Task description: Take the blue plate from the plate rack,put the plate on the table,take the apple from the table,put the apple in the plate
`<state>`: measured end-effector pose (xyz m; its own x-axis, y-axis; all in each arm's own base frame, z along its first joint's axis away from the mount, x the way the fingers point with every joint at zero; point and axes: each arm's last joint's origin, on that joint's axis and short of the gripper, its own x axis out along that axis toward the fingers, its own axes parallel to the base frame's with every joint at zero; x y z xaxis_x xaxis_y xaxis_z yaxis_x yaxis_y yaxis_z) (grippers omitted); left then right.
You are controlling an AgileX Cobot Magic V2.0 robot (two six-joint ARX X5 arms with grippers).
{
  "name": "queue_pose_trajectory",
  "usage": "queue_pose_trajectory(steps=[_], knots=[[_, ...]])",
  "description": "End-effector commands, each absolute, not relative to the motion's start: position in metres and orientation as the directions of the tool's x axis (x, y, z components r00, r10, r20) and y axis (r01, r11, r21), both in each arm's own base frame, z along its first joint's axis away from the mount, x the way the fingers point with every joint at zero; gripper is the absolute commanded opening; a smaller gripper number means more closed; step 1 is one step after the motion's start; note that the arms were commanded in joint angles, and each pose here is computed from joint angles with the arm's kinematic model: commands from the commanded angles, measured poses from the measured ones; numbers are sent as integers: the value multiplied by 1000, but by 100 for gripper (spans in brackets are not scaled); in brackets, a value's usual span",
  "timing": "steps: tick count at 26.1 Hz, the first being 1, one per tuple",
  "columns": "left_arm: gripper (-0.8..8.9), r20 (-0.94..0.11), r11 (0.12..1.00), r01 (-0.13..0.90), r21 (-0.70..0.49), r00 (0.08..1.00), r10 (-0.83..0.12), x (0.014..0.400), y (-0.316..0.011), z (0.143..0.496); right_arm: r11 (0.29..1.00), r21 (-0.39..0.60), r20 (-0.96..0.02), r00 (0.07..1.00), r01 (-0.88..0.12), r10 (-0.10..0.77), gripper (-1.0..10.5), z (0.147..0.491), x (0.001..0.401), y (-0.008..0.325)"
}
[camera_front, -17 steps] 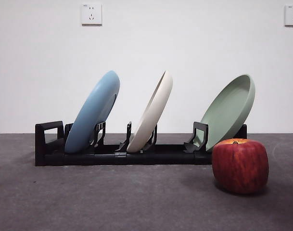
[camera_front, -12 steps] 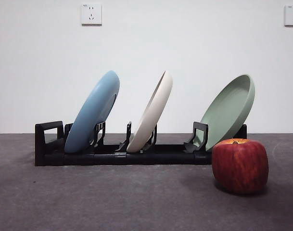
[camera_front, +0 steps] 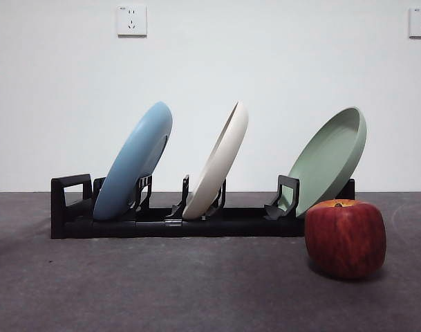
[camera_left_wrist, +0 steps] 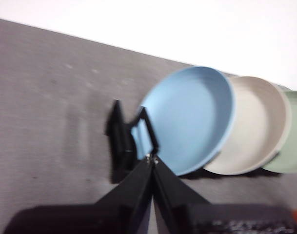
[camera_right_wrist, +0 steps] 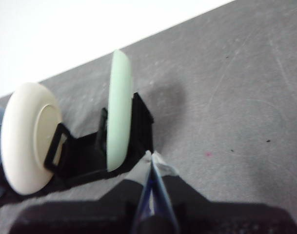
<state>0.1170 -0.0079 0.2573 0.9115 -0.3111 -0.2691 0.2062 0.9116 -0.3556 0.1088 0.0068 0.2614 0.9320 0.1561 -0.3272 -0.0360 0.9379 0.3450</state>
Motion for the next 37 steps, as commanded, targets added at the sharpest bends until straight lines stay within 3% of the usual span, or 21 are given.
queue_pose_trajectory(steps=[1,9,10,14,21,28,37], knots=[[-6,-308,887,255,-385,871,-384,131,-10,275,948,302,-364,907,-99,211,-5,282,119,9],[6,-389,824,400,-403,740,-549,168,-14,305,914,297,-457,800,-275,389,21,317,154,15],[32,-402,819,406,-405,725,-559,172,-15,306,912,303,-466,792,-277,395,71,319,159,15],[290,-438,807,404,-431,688,-579,183,-19,303,907,318,-492,770,-275,406,308,321,173,16],[288,-458,759,445,-476,611,-646,218,-45,312,907,324,-507,760,-269,406,320,318,178,16],[281,-578,828,440,-347,595,-558,286,-92,345,907,326,-514,756,-265,405,319,317,177,16],[279,-693,835,443,-326,489,-530,336,-134,300,908,330,-529,746,-259,404,316,316,176,16]])
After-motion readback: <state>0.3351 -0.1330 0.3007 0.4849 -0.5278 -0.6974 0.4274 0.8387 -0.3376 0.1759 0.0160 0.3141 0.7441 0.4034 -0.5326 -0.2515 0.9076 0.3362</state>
